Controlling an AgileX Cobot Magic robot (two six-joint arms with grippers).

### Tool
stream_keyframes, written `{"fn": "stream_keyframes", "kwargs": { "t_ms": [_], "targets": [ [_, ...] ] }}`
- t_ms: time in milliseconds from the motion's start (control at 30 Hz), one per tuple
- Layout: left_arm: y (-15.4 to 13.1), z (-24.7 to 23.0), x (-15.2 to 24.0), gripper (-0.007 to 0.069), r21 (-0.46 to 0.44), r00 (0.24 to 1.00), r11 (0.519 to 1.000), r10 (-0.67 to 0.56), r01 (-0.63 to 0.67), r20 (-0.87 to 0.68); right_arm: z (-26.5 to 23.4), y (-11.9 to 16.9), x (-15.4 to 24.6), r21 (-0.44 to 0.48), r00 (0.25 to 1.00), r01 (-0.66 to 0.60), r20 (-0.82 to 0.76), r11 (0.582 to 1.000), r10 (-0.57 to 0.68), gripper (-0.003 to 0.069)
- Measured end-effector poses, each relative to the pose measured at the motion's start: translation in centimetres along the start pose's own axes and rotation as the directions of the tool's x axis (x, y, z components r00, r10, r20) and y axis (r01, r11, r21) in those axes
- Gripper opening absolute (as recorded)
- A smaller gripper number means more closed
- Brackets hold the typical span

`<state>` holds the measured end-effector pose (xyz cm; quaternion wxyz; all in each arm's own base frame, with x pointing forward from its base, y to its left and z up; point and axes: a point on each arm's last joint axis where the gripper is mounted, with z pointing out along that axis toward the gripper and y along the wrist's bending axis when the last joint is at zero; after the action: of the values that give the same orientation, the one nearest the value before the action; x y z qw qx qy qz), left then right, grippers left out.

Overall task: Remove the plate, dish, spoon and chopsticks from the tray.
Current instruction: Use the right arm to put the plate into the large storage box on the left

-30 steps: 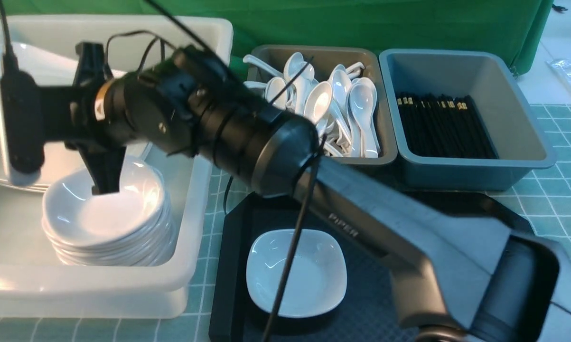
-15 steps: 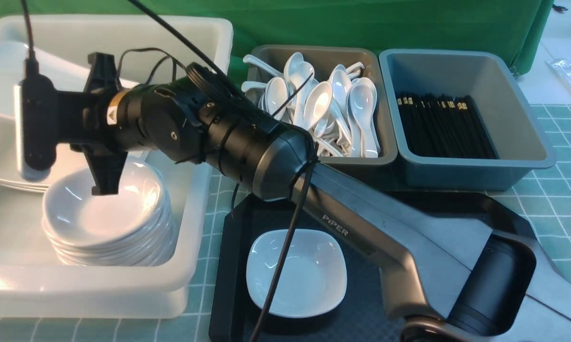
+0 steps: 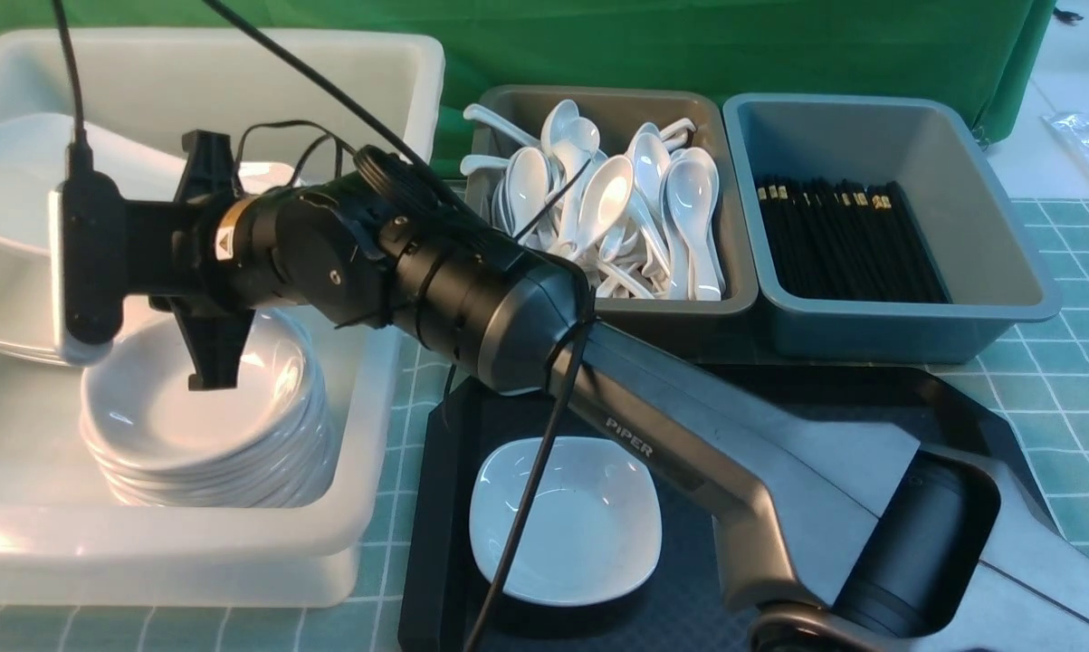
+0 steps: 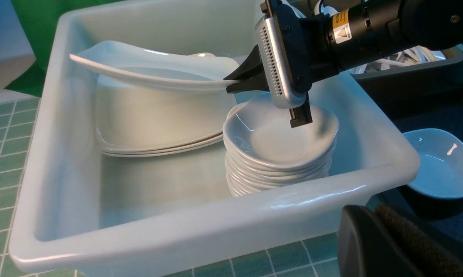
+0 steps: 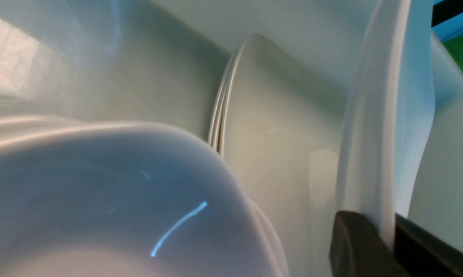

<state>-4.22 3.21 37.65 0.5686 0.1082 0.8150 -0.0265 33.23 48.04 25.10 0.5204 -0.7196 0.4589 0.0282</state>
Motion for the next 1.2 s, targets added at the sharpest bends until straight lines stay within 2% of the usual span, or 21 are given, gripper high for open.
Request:
{"fn": "stream_keyframes", "kwargs": {
  "t_ms": [267, 433, 700, 833, 1000, 1200],
  "targets": [
    [-0.14, 0.0, 0.0, 0.0018, 0.015, 1.0, 1.0, -0.004, 0.004, -0.001, 0.0, -0.03, -0.01, 0.003, 1.0, 0.0, 0.001, 1.0, 0.0, 0.0078],
    [-0.22, 0.0, 0.01, 0.0018, 0.024, 1.0, 1.0, -0.006, 0.006, -0.001, 0.0, -0.08, -0.04, 0.009, 1.0, -0.003, 0.004, 1.0, 0.003, 0.0124],
    [-0.3, 0.0, 0.01, 0.0018, 0.033, 1.0, 0.999, 0.003, -0.003, -0.001, 0.0, -0.19, -0.06, 0.02, 0.999, -0.037, 0.008, 0.999, 0.037, 0.0155],
    [-0.38, -0.01, 0.01, 0.0018, 0.042, 1.0, 0.999, 0.005, -0.005, -0.001, -0.01, -0.27, -0.09, 0.027, 0.994, -0.106, 0.014, 0.994, 0.105, 0.0226],
    [-0.48, -0.01, 0.01, 0.0018, 0.053, 1.0, 0.999, 0.004, -0.004, -0.001, -0.31, -0.51, -0.3, 0.024, 0.973, -0.229, 0.019, 0.973, 0.229, 0.0388],
    [-0.53, -0.02, 0.0, 0.0018, 0.059, 1.0, 0.998, 0.003, -0.003, 0.0, -0.5, -0.35, -0.29, -0.007, 0.945, -0.326, -0.005, 0.945, 0.326, 0.0422]
  ]
}}
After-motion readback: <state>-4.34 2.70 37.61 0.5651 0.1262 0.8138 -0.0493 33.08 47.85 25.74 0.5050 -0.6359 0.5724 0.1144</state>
